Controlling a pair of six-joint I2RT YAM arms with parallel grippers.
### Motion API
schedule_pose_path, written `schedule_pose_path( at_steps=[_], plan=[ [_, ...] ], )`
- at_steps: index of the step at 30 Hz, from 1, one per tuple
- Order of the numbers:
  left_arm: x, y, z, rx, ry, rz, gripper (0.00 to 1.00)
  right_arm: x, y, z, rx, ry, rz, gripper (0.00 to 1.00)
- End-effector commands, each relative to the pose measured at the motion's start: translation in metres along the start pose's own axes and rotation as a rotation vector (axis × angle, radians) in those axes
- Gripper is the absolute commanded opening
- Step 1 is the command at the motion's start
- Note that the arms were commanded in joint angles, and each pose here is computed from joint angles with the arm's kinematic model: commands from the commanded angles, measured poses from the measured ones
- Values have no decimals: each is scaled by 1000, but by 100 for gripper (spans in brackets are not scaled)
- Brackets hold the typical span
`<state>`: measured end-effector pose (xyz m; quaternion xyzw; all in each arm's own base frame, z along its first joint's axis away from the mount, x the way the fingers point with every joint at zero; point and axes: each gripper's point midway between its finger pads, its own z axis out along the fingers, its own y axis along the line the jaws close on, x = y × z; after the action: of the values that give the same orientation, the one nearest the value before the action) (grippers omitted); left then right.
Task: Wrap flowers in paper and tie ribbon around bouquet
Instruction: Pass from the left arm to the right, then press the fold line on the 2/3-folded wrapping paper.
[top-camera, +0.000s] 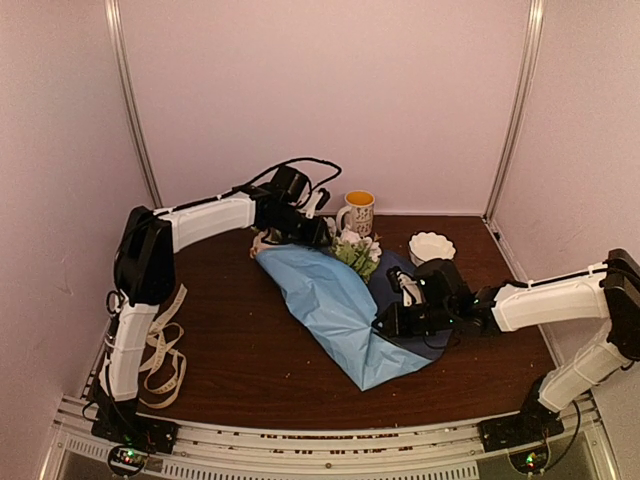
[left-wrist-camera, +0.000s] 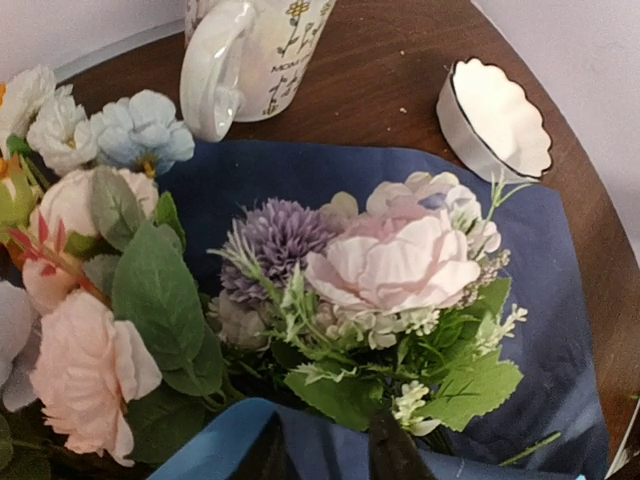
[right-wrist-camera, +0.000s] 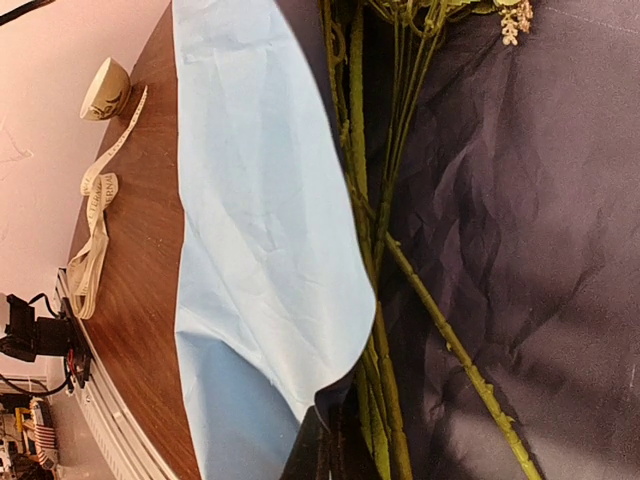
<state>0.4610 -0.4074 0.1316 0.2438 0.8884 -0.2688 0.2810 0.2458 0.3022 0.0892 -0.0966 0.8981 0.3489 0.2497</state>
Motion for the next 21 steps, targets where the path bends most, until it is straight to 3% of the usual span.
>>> schedule_pose_path(
  at_steps=[1, 5, 9, 12, 16, 21],
  plan=[
    [-55, -11, -43, -31, -160, 79, 50, -2, -4, -6, 26, -21, 6, 0],
    [-66, -33, -84, -73, -226, 225, 60, -4, 1, -3, 2, -15, 4, 0],
    [-41, -82, -118, -108, -276, 491, 59, -6, 5, -1, -12, -11, 1, 0],
    [14, -141, -128, 44, -251, 714, 47, -9, 8, 0, -34, -11, 5, 0],
    [105, -215, -120, 340, -120, 967, 40, -9, 11, 4, -61, 4, -2, 0],
    [182, -248, -77, 403, 103, 1193, 41, -7, 13, 10, -97, 25, 2, 0]
  ],
)
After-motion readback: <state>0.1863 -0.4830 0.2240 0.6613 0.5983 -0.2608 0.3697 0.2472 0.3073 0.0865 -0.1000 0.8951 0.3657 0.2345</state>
